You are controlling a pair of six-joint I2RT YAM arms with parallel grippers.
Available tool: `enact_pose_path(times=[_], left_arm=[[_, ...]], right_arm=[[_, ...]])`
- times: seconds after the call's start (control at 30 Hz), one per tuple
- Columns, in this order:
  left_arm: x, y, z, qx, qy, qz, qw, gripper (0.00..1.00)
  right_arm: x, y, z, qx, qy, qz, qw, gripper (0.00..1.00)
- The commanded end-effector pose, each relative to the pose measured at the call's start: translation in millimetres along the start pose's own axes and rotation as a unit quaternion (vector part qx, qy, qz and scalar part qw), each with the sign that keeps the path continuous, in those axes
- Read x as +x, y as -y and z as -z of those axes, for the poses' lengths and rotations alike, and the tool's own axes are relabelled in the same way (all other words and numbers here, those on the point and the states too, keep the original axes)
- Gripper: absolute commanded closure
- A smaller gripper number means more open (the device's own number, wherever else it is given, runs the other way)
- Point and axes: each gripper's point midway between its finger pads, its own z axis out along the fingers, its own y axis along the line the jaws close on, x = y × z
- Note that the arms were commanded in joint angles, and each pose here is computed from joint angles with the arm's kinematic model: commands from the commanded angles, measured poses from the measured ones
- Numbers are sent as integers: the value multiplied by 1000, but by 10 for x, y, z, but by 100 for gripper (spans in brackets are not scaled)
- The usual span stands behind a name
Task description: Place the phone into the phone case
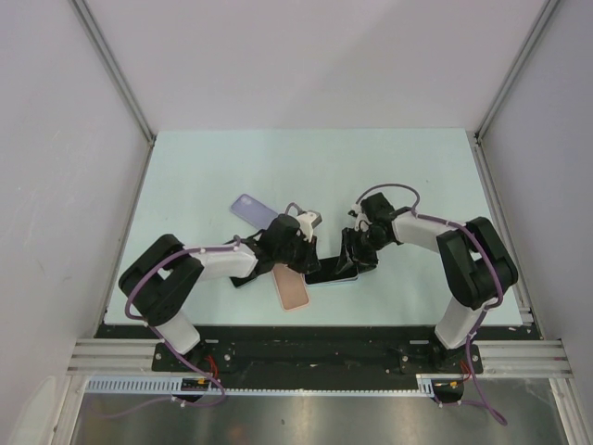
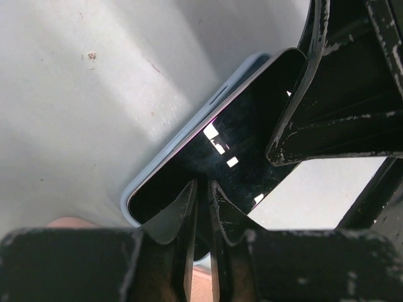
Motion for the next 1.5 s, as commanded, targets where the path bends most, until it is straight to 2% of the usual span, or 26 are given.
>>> enact_pose_path(times=[0.0, 0.63, 0.87, 1.47], left_arm=[[266, -196, -45, -39, -47, 2, 998, 83], [389, -198, -91, -31, -68, 12, 997, 84], [409, -212, -78, -34, -69, 14, 997, 85], [523, -263, -117, -39, -86, 16, 995, 88]], right_arm=[[51, 953, -112, 245, 20, 25, 969, 46], [56, 953, -16, 360, 18, 72, 930, 40], [91, 1103, 65, 436, 5, 94, 895, 39], [-70, 908, 291, 462, 33, 132, 877, 36]])
